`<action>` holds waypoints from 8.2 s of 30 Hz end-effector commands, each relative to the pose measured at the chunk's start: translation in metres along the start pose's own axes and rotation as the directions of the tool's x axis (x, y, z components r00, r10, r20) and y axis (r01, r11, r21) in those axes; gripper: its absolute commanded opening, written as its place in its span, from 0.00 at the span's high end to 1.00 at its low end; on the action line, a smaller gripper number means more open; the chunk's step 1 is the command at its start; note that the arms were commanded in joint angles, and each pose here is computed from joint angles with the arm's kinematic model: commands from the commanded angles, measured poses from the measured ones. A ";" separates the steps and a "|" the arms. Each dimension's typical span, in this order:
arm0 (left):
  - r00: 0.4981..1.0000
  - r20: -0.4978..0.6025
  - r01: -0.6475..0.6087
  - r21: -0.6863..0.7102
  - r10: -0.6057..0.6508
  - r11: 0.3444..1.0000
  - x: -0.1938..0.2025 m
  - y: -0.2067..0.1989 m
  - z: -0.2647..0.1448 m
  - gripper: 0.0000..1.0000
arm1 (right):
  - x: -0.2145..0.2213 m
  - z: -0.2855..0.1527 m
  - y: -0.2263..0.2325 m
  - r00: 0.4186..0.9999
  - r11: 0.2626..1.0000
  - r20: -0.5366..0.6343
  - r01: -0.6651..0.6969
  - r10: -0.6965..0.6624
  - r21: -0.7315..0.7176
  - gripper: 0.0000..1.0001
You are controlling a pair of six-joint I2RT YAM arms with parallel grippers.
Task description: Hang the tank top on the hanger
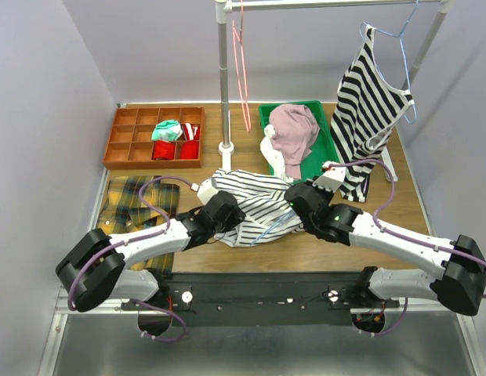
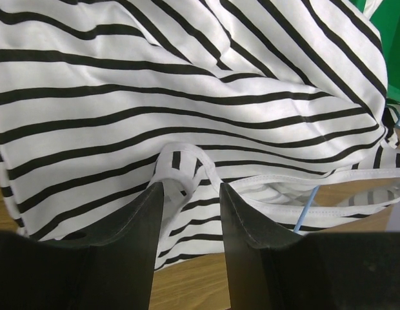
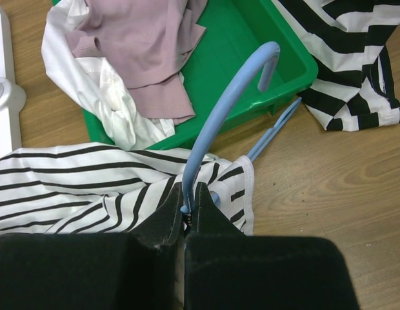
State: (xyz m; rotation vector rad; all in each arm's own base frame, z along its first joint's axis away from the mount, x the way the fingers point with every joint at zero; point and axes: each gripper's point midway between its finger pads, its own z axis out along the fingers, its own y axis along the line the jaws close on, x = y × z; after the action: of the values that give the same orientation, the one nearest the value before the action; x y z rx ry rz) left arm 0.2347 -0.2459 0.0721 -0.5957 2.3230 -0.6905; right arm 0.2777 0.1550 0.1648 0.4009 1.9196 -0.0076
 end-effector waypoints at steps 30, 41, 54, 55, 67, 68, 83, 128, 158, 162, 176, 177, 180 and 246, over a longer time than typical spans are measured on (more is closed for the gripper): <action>0.975 -0.066 -0.185 0.292 0.213 0.938 0.020 -0.001 -0.046 1.00 | 0.007 0.016 0.005 0.999 0.979 0.017 -0.032 0.029 0.202 0.99; 0.950 -0.143 -0.210 0.366 0.278 0.907 0.034 0.005 -0.081 1.00 | -0.005 0.014 -0.005 0.998 0.970 0.047 -0.057 0.048 0.236 0.99; 0.902 -0.222 -0.256 0.417 0.371 0.872 0.055 0.015 -0.093 1.00 | -0.014 0.009 -0.011 0.994 0.965 0.071 -0.099 0.084 0.243 0.99; 0.900 -0.224 -0.259 0.415 0.374 0.872 0.055 0.016 -0.093 1.00 | -0.014 0.009 -0.011 0.994 0.965 0.073 -0.101 0.085 0.243 0.99; 0.881 -0.219 -0.284 0.461 0.418 0.841 0.057 0.008 -0.102 1.00 | -0.015 0.009 -0.008 0.994 0.965 0.068 -0.103 0.089 0.240 0.99; 0.879 -0.217 -0.289 0.467 0.425 0.836 0.057 0.006 -0.104 1.00 | -0.015 0.009 -0.008 0.993 0.965 0.070 -0.105 0.090 0.240 0.99; 0.866 -0.197 -0.323 0.483 0.460 0.814 0.056 -0.007 -0.108 1.00 | -0.016 0.009 -0.007 0.993 0.966 0.065 -0.109 0.096 0.235 0.99; 0.902 0.103 -0.415 0.482 0.420 0.772 -0.033 -0.123 -0.132 0.66 | -0.064 0.002 0.065 0.989 0.979 0.059 -0.141 0.133 0.148 0.99; 0.358 0.073 -0.888 0.336 0.931 0.315 -0.030 -0.110 -0.119 0.44 | -0.049 -0.002 0.057 0.990 0.984 0.005 -0.139 0.139 0.109 0.99; 0.358 0.075 -0.887 0.337 0.931 0.314 -0.024 -0.113 -0.108 0.44 | -0.048 -0.002 0.057 0.990 0.984 0.004 -0.142 0.142 0.109 0.99; 0.476 0.242 -0.844 0.396 0.846 0.362 -0.026 -0.108 -0.130 0.39 | -0.049 -0.003 0.056 0.988 0.983 0.005 -0.151 0.151 0.102 0.99; 0.479 0.251 -0.844 0.397 0.841 0.362 -0.026 -0.106 -0.130 0.39 | -0.049 -0.003 0.056 0.988 0.983 0.003 -0.152 0.153 0.100 0.99; 0.481 0.280 -0.839 0.422 0.831 0.343 -0.024 -0.106 -0.138 0.39 | -0.049 -0.003 0.057 0.989 0.984 0.002 -0.150 0.151 0.098 0.99; 0.470 0.447 -0.880 0.298 0.761 0.369 -0.043 -0.119 -0.131 1.00 | -0.082 -0.059 0.105 0.979 0.917 -0.157 -0.181 0.133 -0.355 0.06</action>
State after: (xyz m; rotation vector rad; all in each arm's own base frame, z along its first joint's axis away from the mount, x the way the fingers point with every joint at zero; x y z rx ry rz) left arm 0.1948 -0.2718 0.2202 0.8690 1.8075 -0.5739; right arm 0.2900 0.2244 0.2674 0.4296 1.9474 0.3516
